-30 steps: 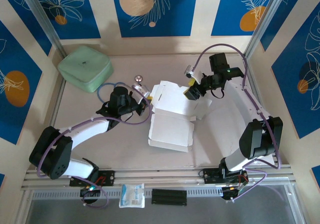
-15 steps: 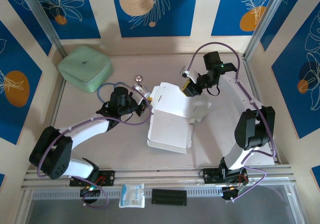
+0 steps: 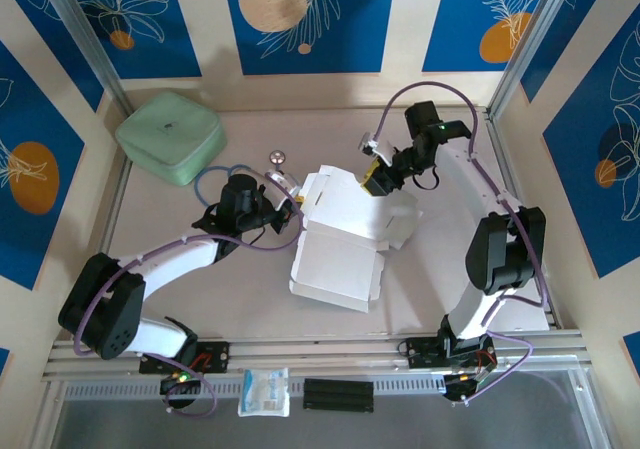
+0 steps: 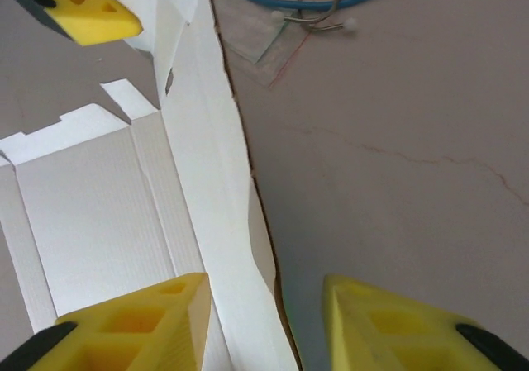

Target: Fold the paper box

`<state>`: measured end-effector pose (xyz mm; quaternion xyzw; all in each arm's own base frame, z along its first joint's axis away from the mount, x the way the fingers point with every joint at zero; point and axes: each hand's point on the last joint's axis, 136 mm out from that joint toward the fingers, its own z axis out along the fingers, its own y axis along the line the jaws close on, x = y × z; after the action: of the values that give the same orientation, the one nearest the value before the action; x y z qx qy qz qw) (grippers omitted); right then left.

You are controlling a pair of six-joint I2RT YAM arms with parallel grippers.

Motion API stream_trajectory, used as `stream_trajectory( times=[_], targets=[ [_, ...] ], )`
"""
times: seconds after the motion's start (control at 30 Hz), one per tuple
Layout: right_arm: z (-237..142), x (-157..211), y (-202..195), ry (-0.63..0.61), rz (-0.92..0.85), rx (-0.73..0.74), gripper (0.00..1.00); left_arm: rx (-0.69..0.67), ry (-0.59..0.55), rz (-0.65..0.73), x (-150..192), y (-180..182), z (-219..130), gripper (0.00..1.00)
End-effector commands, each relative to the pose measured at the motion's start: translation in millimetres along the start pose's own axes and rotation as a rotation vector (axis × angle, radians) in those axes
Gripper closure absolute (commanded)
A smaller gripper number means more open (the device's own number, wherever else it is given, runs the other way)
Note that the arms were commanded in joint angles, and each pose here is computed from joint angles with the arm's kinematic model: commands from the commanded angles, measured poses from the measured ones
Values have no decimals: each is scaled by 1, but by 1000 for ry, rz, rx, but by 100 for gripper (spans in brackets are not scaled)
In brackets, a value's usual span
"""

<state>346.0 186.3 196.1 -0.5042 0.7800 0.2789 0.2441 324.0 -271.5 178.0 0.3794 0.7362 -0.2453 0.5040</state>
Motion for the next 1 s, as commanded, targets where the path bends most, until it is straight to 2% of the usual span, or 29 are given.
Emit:
stream_trajectory(
  times=[0.0, 0.33, 0.57, 0.83, 0.97],
  targets=[
    [3, -2, 6, -6, 23, -59, 70, -11, -41, 44, -16, 2, -2, 100],
    [0, -9, 3, 0, 20, -42, 92, -17, -38, 35, -14, 3, -3, 100],
    [3, -9, 6, 102, -85, 66, 97, -59, -25, -32, -18, 11, -4, 100],
    [-4, -24, 5, 224, -366, 356, 98, -201, -3, -209, -21, 27, -32, 61],
    [-11, -31, -5, 311, -526, 518, 98, -220, 20, -288, -17, 25, -48, 50]
  ],
)
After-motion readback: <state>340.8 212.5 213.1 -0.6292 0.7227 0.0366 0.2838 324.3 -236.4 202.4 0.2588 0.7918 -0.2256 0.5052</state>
